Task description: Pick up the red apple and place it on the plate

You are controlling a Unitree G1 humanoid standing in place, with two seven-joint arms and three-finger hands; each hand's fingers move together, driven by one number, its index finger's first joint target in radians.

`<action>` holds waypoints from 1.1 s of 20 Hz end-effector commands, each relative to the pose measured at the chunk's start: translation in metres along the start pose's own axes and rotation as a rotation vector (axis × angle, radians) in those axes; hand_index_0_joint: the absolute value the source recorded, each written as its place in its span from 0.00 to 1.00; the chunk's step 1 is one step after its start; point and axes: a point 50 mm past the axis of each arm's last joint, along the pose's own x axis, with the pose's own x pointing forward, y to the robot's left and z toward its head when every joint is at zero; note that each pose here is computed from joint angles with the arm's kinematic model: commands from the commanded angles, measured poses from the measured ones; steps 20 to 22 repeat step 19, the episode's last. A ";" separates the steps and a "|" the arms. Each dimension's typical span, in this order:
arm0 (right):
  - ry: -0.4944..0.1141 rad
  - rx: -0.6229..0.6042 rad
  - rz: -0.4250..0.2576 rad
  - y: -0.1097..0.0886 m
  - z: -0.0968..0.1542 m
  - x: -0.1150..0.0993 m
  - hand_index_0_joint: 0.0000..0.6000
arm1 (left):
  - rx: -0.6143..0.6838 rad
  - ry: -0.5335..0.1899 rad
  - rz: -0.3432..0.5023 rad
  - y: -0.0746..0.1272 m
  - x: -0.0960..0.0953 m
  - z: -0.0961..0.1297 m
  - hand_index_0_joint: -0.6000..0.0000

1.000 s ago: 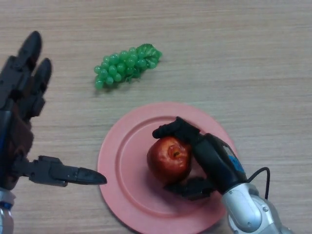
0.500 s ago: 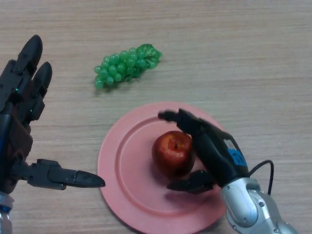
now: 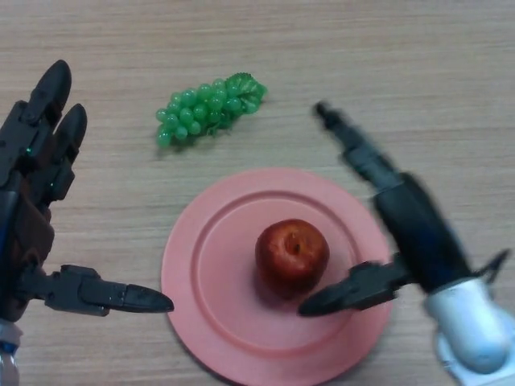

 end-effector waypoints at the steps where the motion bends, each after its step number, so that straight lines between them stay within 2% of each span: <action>1: -0.163 0.099 -0.126 -0.033 0.026 -0.004 0.00 | 0.030 -0.252 -0.011 0.006 0.001 0.035 1.00; 2: -0.197 0.112 -0.153 -0.043 0.029 -0.007 0.00 | 0.024 -0.245 -0.016 0.006 0.002 0.035 1.00; 4: -0.228 0.154 -0.190 -0.059 0.034 -0.015 0.00 | 0.026 -0.243 -0.019 0.006 0.006 0.037 1.00; 6: -0.236 0.228 -0.153 -0.067 0.037 -0.025 0.00 | 0.024 -0.247 -0.023 0.008 0.008 0.041 1.00; 9: -0.256 0.255 -0.138 -0.075 0.040 -0.034 0.00 | 0.039 -0.263 -0.007 0.017 0.012 0.046 1.00; 15: -0.254 0.236 -0.125 -0.072 0.042 -0.036 0.00 | 0.071 -0.261 0.002 0.011 0.014 0.043 1.00; 19: -0.249 0.220 -0.092 -0.068 0.044 -0.033 0.00 | 0.064 -0.254 0.010 0.015 0.013 0.041 1.00; 22: -0.249 0.220 -0.092 -0.068 0.044 -0.033 0.00 | 0.064 -0.254 0.010 0.015 0.013 0.041 1.00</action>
